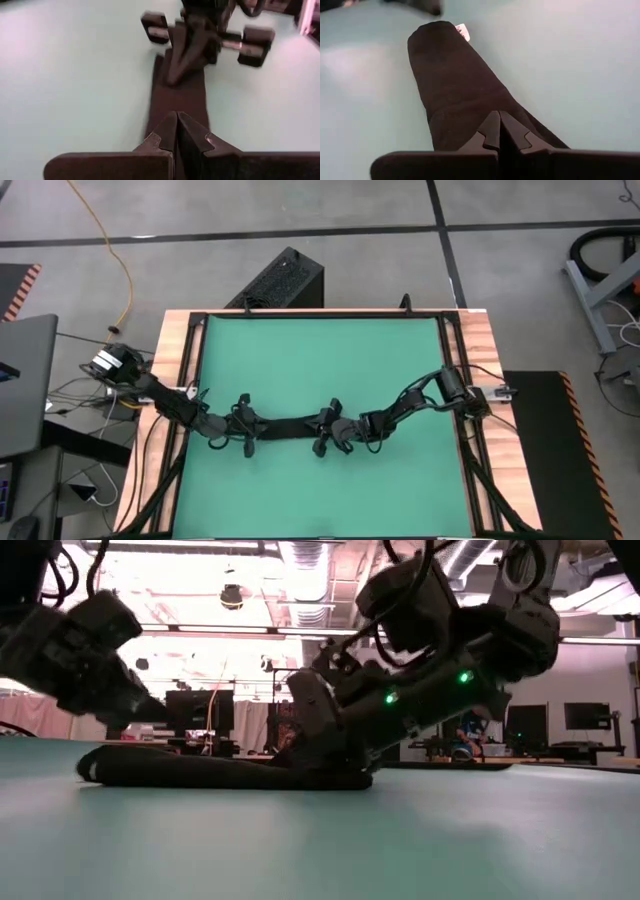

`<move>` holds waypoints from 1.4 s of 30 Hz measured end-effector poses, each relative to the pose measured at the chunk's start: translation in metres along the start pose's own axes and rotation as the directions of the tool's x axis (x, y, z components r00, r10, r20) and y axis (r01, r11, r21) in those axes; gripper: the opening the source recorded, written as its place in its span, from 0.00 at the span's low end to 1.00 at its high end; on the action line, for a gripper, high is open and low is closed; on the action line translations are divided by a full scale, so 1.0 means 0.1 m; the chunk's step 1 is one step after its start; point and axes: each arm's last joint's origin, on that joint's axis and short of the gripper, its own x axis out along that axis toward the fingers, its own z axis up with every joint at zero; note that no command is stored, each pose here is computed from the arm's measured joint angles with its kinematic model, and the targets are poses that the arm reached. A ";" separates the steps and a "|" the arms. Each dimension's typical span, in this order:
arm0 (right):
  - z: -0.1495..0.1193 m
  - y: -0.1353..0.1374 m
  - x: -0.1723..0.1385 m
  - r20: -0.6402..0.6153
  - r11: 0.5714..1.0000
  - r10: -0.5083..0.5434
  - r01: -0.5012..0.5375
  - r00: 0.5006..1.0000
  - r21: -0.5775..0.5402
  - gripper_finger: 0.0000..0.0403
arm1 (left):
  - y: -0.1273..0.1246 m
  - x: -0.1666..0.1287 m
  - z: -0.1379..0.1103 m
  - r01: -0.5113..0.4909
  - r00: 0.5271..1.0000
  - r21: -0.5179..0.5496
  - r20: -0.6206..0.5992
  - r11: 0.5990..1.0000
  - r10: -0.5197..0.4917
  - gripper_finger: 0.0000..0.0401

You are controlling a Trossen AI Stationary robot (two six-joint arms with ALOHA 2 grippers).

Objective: Roll towel into tight, uniform cylinder
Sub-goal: Roll the towel, then return to Home Position

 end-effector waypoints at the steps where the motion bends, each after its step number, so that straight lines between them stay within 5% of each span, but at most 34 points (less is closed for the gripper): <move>1: 0.04 0.01 -0.02 -0.002 1.000 0.006 -0.006 1.000 -0.014 0.05 | 0.00 -0.01 0.03 0.005 1.000 0.003 0.014 1.000 -0.005 0.00; 15: 0.88 0.19 -0.49 0.122 0.982 0.105 -0.084 0.987 -0.167 0.09 | -0.04 -0.27 0.52 0.156 0.949 0.039 0.270 0.987 -0.161 0.00; 21: 1.51 0.23 -1.15 0.173 0.942 0.147 -0.084 0.974 -0.326 0.07 | 0.06 -0.53 0.76 0.164 0.906 0.051 0.388 0.985 -0.171 0.00; 27: 1.90 0.02 -1.91 0.169 0.937 0.097 -0.032 0.981 -0.348 0.05 | 0.22 -0.83 0.97 0.070 0.954 0.054 0.287 0.996 -0.082 0.00; 35: 1.75 -0.29 -2.52 0.198 0.937 -0.007 0.075 0.980 -0.340 0.05 | 0.51 -1.32 1.24 -0.038 0.923 -0.011 0.382 0.999 0.039 0.00; 42: 1.22 -0.63 -2.71 0.320 0.991 0.053 -0.010 0.946 -0.135 0.06 | 0.55 -1.28 1.05 0.001 0.952 0.006 0.307 1.000 -0.003 0.00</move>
